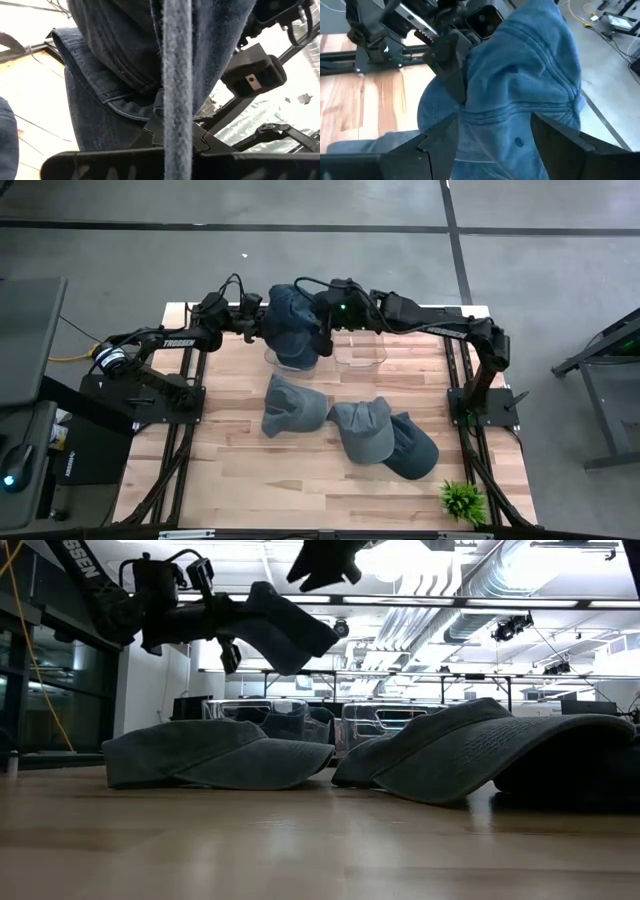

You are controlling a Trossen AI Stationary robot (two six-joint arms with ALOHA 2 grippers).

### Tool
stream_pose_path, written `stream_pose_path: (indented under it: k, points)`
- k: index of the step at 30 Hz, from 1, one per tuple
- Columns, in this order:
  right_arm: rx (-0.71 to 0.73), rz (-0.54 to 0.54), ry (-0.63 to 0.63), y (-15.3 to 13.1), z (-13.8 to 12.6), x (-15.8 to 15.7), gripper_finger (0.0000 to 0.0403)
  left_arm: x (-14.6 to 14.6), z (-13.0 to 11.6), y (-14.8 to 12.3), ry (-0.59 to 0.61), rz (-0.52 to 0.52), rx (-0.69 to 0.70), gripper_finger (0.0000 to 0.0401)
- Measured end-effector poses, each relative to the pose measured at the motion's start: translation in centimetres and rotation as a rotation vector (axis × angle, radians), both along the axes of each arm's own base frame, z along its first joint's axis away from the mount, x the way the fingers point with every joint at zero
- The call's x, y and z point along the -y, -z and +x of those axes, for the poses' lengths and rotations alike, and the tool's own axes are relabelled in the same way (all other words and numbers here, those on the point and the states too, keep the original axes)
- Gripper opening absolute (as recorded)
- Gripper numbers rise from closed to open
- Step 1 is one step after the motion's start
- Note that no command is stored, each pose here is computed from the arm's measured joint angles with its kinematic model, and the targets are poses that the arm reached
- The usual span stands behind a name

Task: Pick & Place hat
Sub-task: Put the left blue cap into the left transparent bin

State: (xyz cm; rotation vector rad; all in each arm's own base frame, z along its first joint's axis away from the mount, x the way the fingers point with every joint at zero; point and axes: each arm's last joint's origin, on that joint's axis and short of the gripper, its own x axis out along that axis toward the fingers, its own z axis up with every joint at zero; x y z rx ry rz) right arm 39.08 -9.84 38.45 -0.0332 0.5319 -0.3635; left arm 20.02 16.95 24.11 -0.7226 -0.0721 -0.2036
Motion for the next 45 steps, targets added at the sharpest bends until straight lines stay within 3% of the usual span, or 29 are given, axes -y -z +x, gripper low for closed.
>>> stream_pose_path:
  k: [5, 24, 32, 45]
  points:
    - [0.013, -0.006, 0.042, -0.3, -0.7, 2.1, 0.0239, 0.0, 0.0, 0.2, 0.02, -0.003, -0.018, 0.0]
    - [0.099, 0.12, -0.054, -0.1, -2.6, 8.6, 0.0239, 0.2, 0.0, 0.3, 0.079, 0.01, -0.03, 0.0]
    - [0.07, 0.245, -0.137, 2.6, -1.3, 10.0, 0.0239, 0.2, 0.1, 0.8, 0.093, 0.008, -0.067, 0.0]
    - [0.069, 0.391, -0.24, 4.7, -1.3, 12.0, 0.0239, 0.2, 0.0, 1.0, 0.117, 0.001, -0.083, 0.0]
